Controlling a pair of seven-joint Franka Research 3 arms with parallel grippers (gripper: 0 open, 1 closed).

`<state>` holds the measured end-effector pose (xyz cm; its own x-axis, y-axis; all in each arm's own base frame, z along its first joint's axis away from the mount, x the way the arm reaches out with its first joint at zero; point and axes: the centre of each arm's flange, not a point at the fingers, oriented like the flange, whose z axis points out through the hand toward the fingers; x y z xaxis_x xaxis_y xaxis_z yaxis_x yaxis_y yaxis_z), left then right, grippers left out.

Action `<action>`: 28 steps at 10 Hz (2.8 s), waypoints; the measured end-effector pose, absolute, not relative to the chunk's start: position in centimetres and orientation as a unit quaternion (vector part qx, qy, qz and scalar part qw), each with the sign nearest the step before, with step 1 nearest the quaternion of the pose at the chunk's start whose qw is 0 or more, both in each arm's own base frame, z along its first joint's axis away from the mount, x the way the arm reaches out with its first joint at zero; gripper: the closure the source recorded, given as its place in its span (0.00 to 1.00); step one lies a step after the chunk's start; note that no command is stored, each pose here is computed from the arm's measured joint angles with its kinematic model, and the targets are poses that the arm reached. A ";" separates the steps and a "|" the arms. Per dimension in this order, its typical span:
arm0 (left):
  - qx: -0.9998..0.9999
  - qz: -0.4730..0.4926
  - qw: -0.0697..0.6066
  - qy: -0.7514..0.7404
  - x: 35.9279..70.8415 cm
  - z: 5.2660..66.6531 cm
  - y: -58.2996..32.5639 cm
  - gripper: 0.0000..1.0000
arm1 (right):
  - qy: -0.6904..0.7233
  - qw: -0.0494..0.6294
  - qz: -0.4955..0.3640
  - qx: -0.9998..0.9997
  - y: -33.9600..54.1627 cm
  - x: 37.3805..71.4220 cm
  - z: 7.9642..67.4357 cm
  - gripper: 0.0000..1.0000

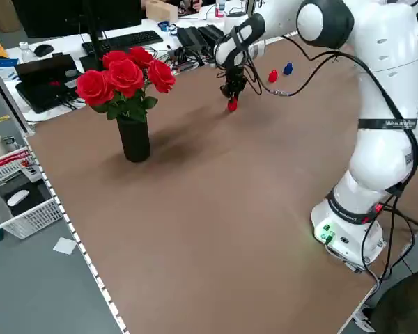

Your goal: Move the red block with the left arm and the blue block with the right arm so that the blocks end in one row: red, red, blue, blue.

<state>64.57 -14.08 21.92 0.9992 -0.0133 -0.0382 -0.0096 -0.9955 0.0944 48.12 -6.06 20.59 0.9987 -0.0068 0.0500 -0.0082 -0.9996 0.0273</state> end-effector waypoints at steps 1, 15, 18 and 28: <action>0.999 -0.015 0.050 0.003 65.1 21.9 -15.4 0.70 | -0.003 0.014 0.025 1.000 -6.0 48.2 20.6 0.65; 0.999 0.032 0.010 0.017 69.4 21.7 -31.1 0.70 | -0.017 -0.028 0.051 0.998 6.6 53.1 20.8 0.66; 0.999 0.031 0.014 0.033 69.6 21.7 -32.2 0.70 | -0.025 -0.035 0.058 0.997 10.0 55.0 20.9 0.66; 0.999 0.032 0.018 0.031 69.6 21.7 -33.3 0.70 | -0.032 -0.052 0.067 0.996 20.0 60.8 20.9 0.66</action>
<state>69.58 -33.29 21.75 0.9959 0.0638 0.0637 0.0614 -0.9974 0.0388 60.82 19.97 20.93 0.9890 -0.0710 0.1300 -0.0569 -0.9924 -0.1088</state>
